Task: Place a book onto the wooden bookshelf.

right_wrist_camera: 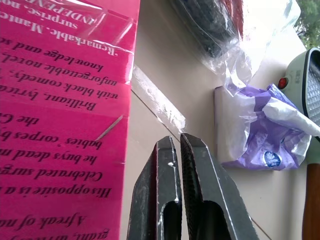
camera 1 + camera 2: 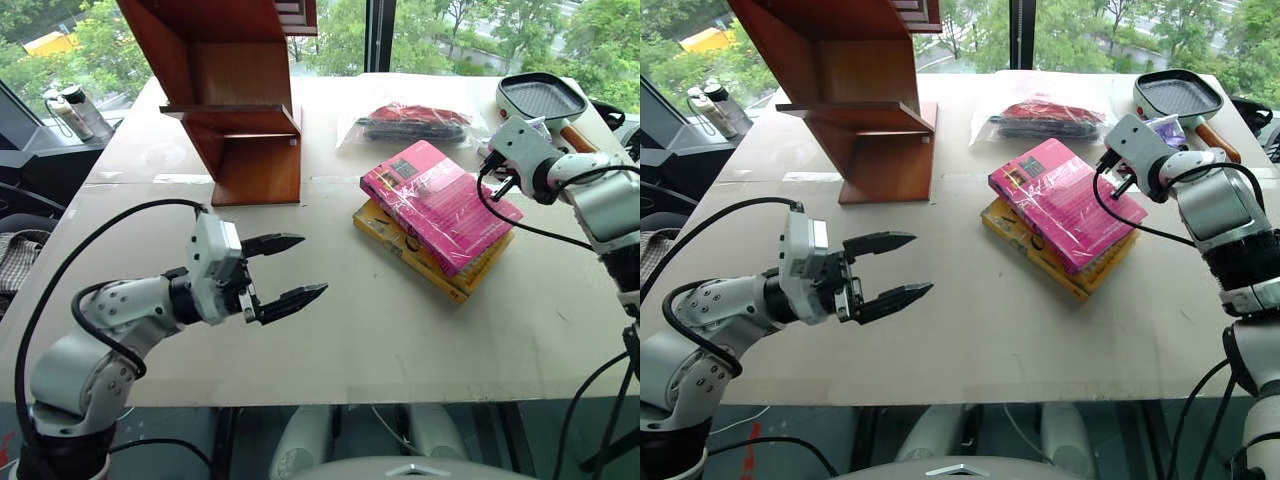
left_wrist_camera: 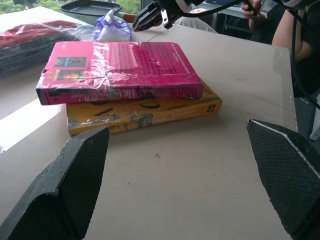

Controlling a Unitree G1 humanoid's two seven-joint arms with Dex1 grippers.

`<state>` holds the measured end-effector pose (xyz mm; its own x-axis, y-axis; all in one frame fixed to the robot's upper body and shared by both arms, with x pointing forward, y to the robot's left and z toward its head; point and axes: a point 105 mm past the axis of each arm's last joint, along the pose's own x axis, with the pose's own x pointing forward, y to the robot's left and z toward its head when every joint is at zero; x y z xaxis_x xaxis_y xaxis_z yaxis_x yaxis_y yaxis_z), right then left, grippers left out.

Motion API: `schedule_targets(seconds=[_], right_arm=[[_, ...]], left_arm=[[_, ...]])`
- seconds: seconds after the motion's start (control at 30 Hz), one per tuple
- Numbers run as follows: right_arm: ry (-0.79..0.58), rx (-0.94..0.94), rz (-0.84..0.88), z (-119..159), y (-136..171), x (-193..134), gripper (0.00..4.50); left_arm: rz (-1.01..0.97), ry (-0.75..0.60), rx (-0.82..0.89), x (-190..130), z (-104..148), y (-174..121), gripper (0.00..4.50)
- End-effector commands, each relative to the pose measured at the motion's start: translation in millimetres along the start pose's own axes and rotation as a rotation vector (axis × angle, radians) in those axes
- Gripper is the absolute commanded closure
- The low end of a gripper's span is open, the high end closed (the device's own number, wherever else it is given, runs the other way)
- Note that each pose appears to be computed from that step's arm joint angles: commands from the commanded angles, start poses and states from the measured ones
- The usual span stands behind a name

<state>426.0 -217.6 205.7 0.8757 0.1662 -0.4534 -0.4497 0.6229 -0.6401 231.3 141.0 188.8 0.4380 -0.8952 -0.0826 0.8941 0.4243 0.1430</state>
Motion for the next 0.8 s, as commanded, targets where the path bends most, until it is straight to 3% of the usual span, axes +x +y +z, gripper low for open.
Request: schedule_targets(seconds=[0.03,0.3,0.8], right_arm=[[0.001,-0.069,0.064,4,-2,12,4.48],[-0.071,-0.084,0.262,19,32,26,4.48],[-0.149,-0.030,0.260,28,48,12,4.48]], left_arm=[[0.004,-0.016,0.035,-3,7,-7,0.00],[0.054,-0.012,0.018,-8,1,-10,0.00],[0.071,0.039,-0.037,-9,-25,-8,0.00]])
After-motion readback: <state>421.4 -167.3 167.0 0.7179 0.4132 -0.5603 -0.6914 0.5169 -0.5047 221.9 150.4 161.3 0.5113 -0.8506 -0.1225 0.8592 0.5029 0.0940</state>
